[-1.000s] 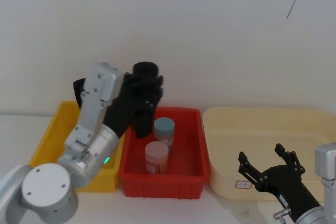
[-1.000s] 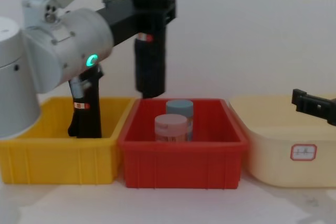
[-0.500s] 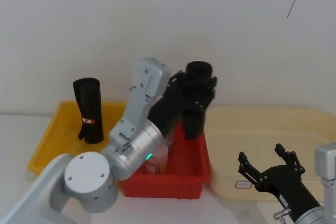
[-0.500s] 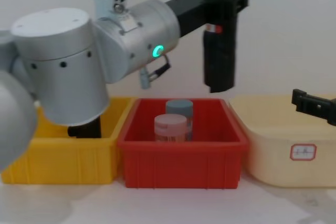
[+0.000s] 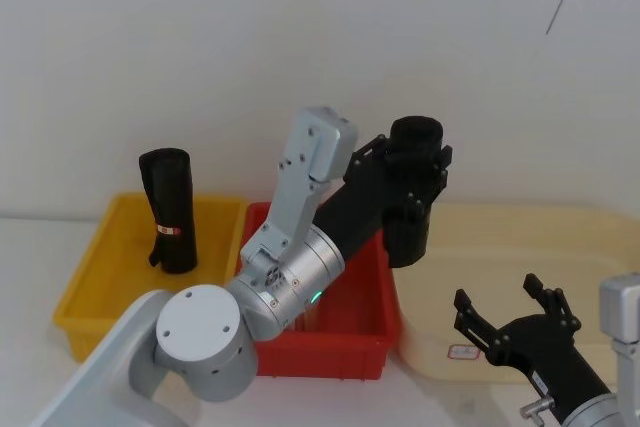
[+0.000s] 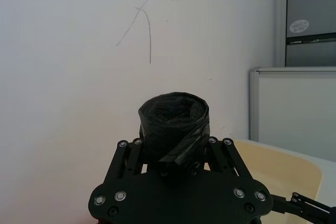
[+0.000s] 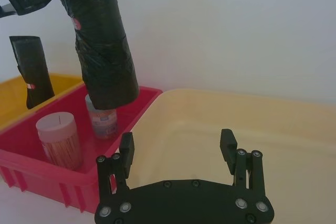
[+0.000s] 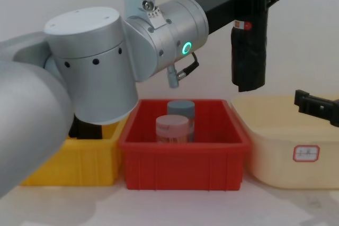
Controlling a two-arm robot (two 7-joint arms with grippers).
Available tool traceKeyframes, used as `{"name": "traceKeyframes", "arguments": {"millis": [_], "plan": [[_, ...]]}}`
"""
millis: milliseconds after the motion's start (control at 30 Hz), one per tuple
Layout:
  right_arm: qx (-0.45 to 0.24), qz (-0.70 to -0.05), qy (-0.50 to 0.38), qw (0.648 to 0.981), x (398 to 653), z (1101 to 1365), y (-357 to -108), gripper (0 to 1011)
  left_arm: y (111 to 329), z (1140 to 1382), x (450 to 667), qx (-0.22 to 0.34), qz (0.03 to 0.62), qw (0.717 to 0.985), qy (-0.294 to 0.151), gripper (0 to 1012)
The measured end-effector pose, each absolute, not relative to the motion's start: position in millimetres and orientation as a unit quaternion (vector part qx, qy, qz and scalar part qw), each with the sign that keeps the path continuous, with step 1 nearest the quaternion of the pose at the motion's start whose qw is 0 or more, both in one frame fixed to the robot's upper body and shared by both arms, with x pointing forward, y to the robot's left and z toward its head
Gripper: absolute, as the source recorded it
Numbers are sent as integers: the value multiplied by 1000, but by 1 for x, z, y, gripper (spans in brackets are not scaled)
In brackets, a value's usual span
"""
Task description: Pick up the garbage bag with the one hand and transfer it to the other hand.
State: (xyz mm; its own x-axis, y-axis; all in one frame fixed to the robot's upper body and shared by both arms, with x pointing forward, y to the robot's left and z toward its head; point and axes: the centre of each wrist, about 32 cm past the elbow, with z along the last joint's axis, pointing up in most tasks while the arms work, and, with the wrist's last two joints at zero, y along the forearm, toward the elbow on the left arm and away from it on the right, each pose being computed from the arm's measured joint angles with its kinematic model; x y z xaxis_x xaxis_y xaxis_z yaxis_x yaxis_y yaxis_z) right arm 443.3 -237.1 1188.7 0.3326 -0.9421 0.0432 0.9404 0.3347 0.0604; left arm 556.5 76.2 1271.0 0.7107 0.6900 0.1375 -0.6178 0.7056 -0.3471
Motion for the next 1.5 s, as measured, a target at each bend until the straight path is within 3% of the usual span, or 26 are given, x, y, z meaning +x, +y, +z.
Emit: {"name": "traceKeyframes", "arguments": {"millis": [733,1100,1500], "plan": [[10,-557,-49,829,448,1191,-237,1001,76,1270,555,-150,366,912,-113,486],[3,-508,-91,856,467,1195,-232,1001,76,1270,555,-151,366,911,-111,486],[3,-492,-115,863,489,1200,-232,1001,76,1270,554,-152,367,911,-110,486]]}}
